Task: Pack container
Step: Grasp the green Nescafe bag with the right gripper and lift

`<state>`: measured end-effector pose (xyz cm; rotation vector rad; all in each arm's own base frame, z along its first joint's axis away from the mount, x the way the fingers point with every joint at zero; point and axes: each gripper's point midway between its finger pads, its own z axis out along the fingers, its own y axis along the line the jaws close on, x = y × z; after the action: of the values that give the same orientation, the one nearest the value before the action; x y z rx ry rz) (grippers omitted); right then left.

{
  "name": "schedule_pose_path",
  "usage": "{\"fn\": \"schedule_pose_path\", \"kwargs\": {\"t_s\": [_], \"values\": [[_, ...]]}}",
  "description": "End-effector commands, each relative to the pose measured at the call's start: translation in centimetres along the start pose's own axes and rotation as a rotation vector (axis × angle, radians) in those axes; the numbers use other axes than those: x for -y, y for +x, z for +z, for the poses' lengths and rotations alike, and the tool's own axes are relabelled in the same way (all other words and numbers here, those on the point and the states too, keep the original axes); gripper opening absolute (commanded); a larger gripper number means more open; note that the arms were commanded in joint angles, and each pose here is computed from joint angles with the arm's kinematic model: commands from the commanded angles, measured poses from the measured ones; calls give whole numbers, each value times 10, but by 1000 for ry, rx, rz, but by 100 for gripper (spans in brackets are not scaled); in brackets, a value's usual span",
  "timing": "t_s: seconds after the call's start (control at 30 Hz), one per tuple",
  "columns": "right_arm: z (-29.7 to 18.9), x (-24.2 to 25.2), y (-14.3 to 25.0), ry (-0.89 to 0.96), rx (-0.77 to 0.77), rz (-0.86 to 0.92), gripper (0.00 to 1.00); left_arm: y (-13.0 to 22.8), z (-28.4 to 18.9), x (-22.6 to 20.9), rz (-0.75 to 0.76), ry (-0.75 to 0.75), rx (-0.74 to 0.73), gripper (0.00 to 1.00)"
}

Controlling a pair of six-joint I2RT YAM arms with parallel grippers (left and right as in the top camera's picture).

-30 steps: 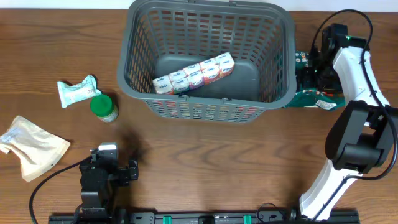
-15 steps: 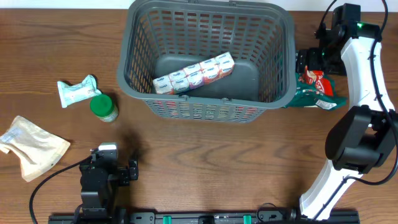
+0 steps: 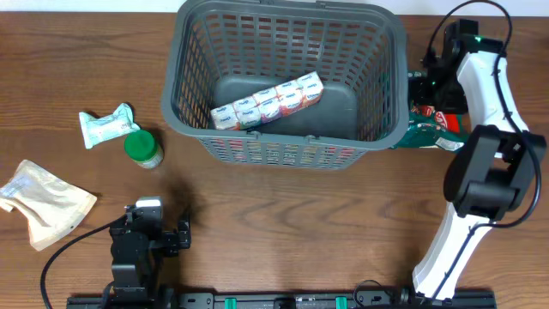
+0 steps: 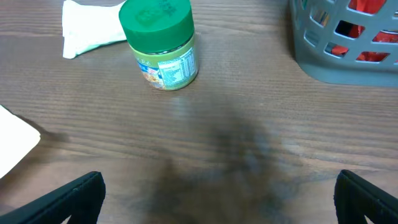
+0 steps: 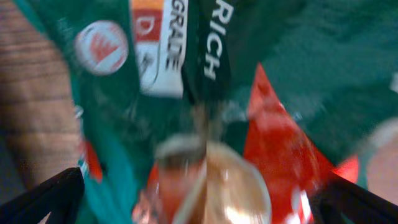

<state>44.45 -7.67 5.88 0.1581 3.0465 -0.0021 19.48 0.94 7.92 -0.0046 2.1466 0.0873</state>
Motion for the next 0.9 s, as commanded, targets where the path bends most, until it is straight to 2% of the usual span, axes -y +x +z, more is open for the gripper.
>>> {"fn": "schedule_pose_path", "kwargs": {"t_s": [0.0, 0.27, 0.37, 0.47, 0.57, 0.6, 0.63, 0.67, 0.7, 0.73, 0.77, 0.87], "values": [[5, 2, -5, -8, 10, -7, 99, 2, 1, -5, 3, -28, -3, 99], [19, -5, -1, -46, 8, -43, 99, 2, 1, -5, 3, -28, -3, 99], [30, -4, 5, -48, -9, -42, 93, 2, 1, -5, 3, -28, -3, 99], [44, -5, 16, -49, -32, -28, 99, 2, 1, -5, 3, -28, -3, 99], [59, -6, 28, -52, -60, -20, 98, 2, 1, -5, 3, -28, -3, 99], [64, -6, 33, -53, -68, -20, 90, 2, 1, -5, 3, -28, -3, 99], [67, -6, 36, -53, -74, -20, 70, 2, 1, -5, 3, -28, -3, 99], [70, -7, 39, -54, -82, -17, 33, 2, 1, -5, 3, -28, -3, 99], [73, -6, 41, -48, -86, -6, 13, 2, 1, -5, 3, -27, -3, 99], [75, -6, 43, -46, -88, 1, 4, 2, 1, -5, 3, -28, -3, 99], [76, -6, 44, -46, -90, 3, 1, 2, 1, -5, 3, -28, -3, 99], [76, -6, 44, -46, -89, 6, 1, 2, 1, -5, 3, -28, -3, 99]]}}
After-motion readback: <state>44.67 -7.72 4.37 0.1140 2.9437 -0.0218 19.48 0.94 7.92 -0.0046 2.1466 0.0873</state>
